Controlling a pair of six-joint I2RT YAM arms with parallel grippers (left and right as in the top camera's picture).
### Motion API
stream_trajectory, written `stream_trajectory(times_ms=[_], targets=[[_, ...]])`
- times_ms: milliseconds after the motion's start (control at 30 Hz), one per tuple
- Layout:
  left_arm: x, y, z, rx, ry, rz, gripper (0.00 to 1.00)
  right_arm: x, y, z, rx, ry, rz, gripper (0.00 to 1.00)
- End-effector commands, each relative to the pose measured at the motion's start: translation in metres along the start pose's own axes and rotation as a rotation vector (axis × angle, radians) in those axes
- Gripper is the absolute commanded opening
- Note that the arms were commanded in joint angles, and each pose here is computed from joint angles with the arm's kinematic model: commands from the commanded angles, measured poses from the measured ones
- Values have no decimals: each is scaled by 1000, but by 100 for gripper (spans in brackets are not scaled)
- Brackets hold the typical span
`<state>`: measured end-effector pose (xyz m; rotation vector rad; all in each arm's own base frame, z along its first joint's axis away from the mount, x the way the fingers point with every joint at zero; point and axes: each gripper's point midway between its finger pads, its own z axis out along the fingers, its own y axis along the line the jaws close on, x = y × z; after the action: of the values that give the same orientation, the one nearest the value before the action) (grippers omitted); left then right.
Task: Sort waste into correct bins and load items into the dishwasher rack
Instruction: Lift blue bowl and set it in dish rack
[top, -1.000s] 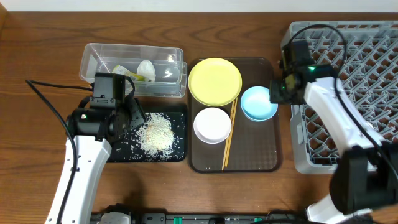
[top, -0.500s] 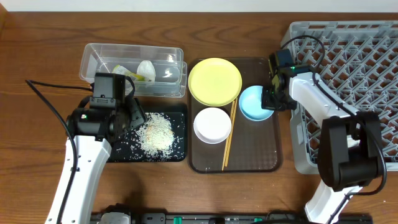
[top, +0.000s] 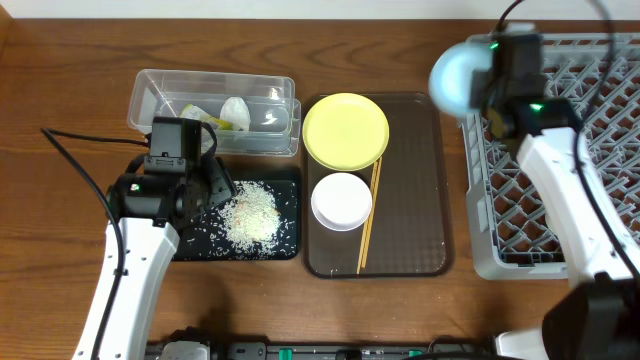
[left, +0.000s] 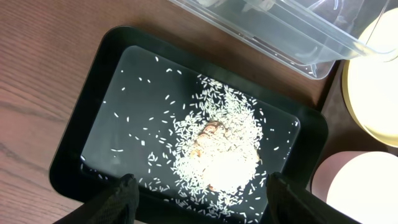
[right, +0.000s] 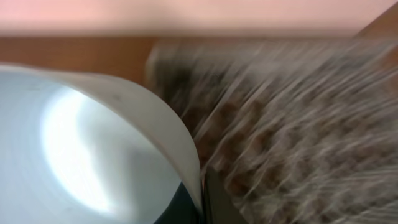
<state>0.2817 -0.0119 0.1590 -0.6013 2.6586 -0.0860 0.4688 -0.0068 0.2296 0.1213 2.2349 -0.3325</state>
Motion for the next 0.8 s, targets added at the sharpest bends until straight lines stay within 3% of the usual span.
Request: stream_trajectory(times_ms=[0, 267, 767], targets=[[-4, 3, -1, -18, -13, -7, 68, -23, -44, -2, 253, -58, -237, 1], [-5, 3, -1, -16, -15, -7, 69, -63, -81, 14, 569, -166, -331, 1], [-5, 3, -1, -16, -15, -7, 69, -7, -72, 107, 604, -36, -425, 1]])
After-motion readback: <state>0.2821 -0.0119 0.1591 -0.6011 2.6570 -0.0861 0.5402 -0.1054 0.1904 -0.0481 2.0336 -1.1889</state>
